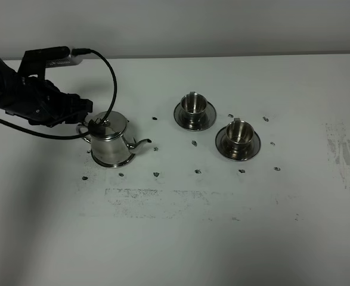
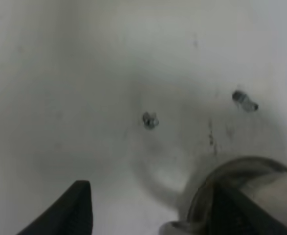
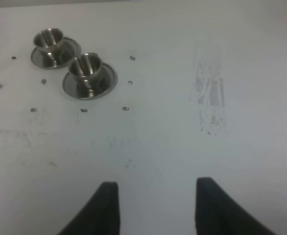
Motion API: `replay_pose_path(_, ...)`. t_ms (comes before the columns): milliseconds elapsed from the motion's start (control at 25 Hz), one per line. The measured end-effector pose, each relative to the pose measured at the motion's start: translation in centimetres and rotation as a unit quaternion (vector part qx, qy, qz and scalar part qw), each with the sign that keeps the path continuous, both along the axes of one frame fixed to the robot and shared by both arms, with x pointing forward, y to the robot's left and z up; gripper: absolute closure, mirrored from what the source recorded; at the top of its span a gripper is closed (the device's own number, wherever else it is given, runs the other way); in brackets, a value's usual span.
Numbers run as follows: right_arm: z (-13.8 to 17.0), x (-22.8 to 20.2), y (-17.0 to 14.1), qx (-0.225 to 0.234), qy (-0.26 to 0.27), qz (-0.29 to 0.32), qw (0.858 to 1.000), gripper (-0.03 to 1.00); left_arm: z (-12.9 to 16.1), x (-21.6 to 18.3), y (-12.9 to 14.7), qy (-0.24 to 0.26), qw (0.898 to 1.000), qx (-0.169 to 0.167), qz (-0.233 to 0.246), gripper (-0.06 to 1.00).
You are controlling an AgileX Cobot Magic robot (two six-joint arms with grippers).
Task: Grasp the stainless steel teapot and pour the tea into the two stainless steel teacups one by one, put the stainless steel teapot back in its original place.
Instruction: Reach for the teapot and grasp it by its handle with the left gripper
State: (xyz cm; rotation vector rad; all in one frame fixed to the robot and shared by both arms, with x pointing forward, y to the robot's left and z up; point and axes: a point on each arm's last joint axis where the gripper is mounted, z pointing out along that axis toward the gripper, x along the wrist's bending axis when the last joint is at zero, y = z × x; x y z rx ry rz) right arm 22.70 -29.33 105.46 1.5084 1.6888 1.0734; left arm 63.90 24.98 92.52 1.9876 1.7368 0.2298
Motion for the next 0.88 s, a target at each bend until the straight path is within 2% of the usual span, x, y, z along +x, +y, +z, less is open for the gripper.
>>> replay_pose_path(400,0.0,0.0,0.0,0.000,0.000,0.000,1.000,0.62,-0.5,-1.0,1.5,0.045,0.995,0.057,-0.075,0.42)
replay_pose_path(680,0.0,0.0,0.0,0.000,0.000,0.000,1.000,0.62,-0.7,-1.4,1.4,0.055,0.985,0.076,-0.142,0.42)
replay_pose_path(880,0.0,0.0,0.0,0.000,0.000,0.000,1.000,0.62,-0.7,-1.5,1.4,0.058,0.984,0.077,-0.152,0.42)
